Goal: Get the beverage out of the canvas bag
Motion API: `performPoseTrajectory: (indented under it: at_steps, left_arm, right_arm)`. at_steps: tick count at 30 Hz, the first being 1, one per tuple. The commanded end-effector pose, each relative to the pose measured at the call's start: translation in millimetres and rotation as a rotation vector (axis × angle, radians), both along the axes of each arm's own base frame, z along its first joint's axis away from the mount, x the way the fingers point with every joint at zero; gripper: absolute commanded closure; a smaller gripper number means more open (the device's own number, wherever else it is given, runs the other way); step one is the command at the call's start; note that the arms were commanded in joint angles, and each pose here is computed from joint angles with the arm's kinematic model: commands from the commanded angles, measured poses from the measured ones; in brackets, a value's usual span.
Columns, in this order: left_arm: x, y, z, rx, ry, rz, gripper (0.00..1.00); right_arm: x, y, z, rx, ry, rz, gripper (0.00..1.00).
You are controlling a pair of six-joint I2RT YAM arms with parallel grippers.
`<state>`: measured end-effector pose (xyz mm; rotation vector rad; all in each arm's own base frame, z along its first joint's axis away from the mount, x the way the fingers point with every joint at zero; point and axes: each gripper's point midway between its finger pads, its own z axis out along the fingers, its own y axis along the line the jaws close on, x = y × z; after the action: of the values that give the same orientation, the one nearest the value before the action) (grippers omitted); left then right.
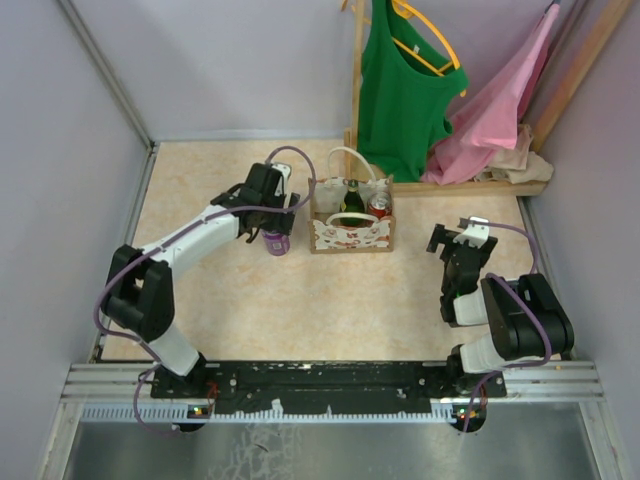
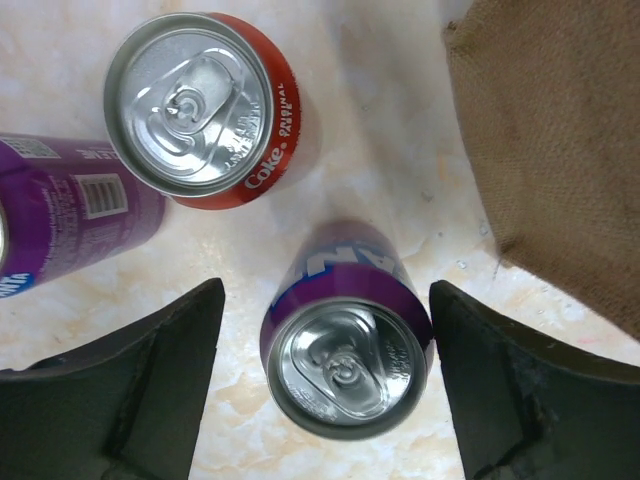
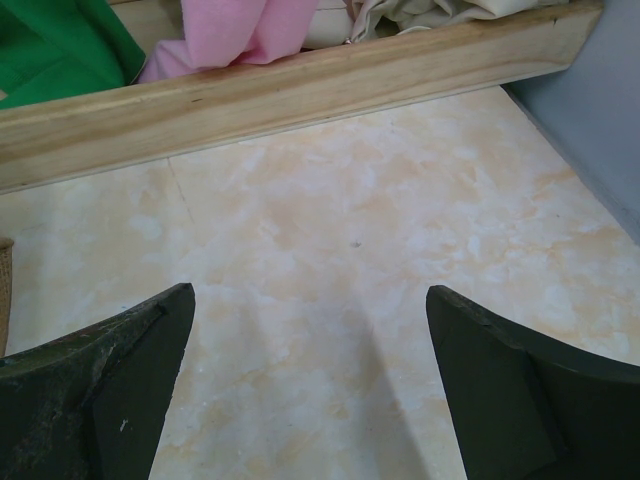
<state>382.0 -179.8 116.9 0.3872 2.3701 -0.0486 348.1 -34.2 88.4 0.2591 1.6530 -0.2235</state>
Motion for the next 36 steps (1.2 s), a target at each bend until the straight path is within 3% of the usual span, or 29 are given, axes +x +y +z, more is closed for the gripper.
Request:
performPoseTrajectory:
  at_steps: [1,9,16,23,28,36]
  left_arm:
    - [11,-7,11,0.003,-0.049,0.011,0.04]
    - [6,-8,24,0.01,-0.059,0.011,0.0]
    - [5,-36,125,-0.115,-0.26,-0.069,0.01]
    - [-8,-88,215,-0.411,-0.493,-0.31,0.2]
    - [-1,-123,208,-0.489,-0.466,-0.421,0.2]
    - [10,-160,185,-0.584,-0.457,-0.535,0.41]
  right_arm:
    - [8,-1,21,0.005,-0.074,-0.005,0.01]
    - [8,-1,21,0.005,-0.075,-0.006,0.01]
    - [8,-1,21,0.005,-0.074,-0.005,0.01]
    - [8,-1,21,0.005,-0.074,-0.006,0.01]
    - [8,-1,21,0.005,-0.073,-0.005,0.01]
    - [8,-1,21,0.004,-0.073,-0.005,0.01]
